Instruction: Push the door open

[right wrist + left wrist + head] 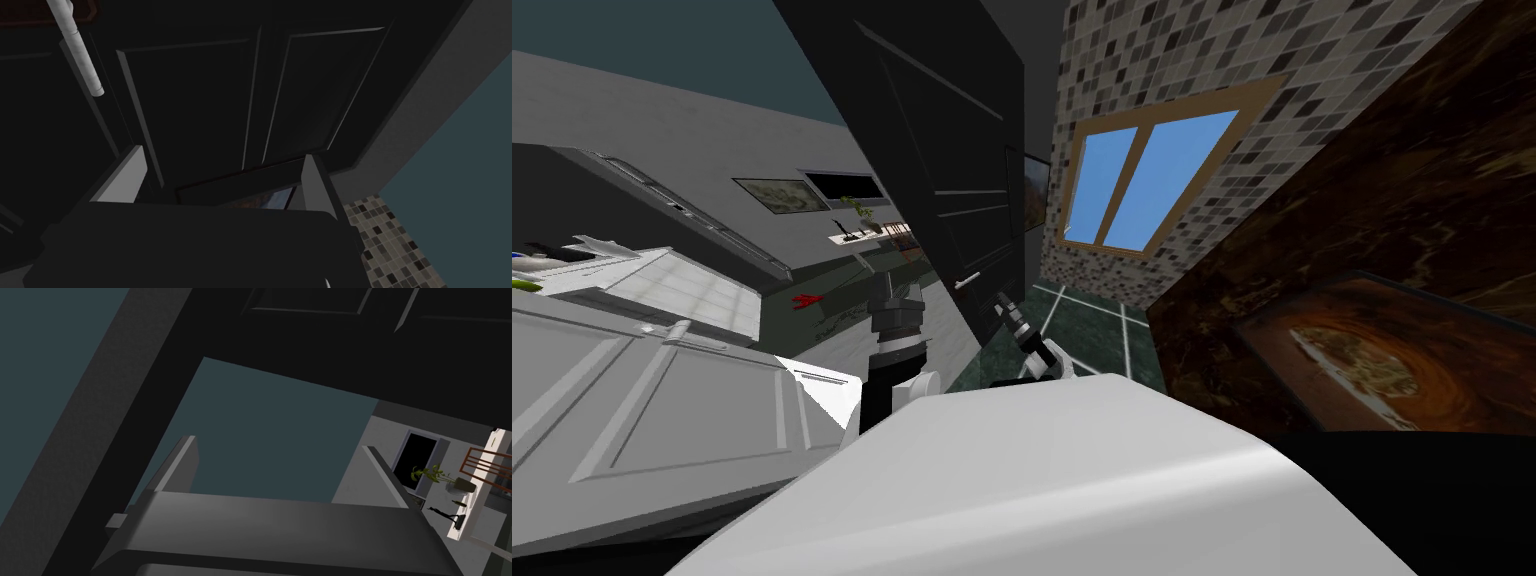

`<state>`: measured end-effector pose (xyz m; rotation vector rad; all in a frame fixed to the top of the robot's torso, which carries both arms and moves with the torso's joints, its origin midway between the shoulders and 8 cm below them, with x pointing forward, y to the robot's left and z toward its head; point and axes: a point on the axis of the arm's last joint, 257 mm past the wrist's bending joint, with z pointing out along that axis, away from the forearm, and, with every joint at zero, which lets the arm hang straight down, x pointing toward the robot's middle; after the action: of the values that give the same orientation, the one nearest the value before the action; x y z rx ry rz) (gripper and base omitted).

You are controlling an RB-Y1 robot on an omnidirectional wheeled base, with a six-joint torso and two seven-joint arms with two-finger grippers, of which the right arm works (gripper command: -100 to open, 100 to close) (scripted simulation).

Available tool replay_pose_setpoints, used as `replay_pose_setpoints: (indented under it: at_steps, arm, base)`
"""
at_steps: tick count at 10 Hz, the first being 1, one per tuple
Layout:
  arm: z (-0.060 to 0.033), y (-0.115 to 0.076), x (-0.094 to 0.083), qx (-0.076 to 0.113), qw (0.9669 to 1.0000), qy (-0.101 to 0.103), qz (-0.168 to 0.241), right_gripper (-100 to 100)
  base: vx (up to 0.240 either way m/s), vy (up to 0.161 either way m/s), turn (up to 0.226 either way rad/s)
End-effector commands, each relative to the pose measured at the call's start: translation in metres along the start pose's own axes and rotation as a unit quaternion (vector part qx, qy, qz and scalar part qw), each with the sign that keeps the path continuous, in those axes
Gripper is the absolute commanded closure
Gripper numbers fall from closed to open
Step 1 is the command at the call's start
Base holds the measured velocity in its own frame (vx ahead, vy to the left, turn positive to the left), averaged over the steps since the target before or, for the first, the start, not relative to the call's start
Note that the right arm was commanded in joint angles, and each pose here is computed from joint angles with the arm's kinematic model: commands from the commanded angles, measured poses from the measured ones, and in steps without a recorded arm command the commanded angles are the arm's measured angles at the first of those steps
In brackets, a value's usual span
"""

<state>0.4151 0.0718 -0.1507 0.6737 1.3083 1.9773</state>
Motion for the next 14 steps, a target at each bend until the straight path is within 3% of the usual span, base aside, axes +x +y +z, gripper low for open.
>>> replay_pose_setpoints:
  at_steps: [1,7,11,14]
  arm:
    - [0.0018,-0.012,0.015,0.016,0.9997,0.019,0.008,-100]
    - [0.0045,-0.043,0.047,0.051,0.9967,0.061,0.019,-100]
    - [0.0018,-0.078,0.078,0.093,0.9898,0.105,0.024,-100]
    - [-0.0035,-0.103,0.098,0.124,0.9828,0.135,0.023,-100]
  base:
    - [0.14,0.041,-0.084]
    - [0.084,0.017,-0.047]
    - [0.136,0.038,-0.082]
    - [0.166,0.051,-0.073]
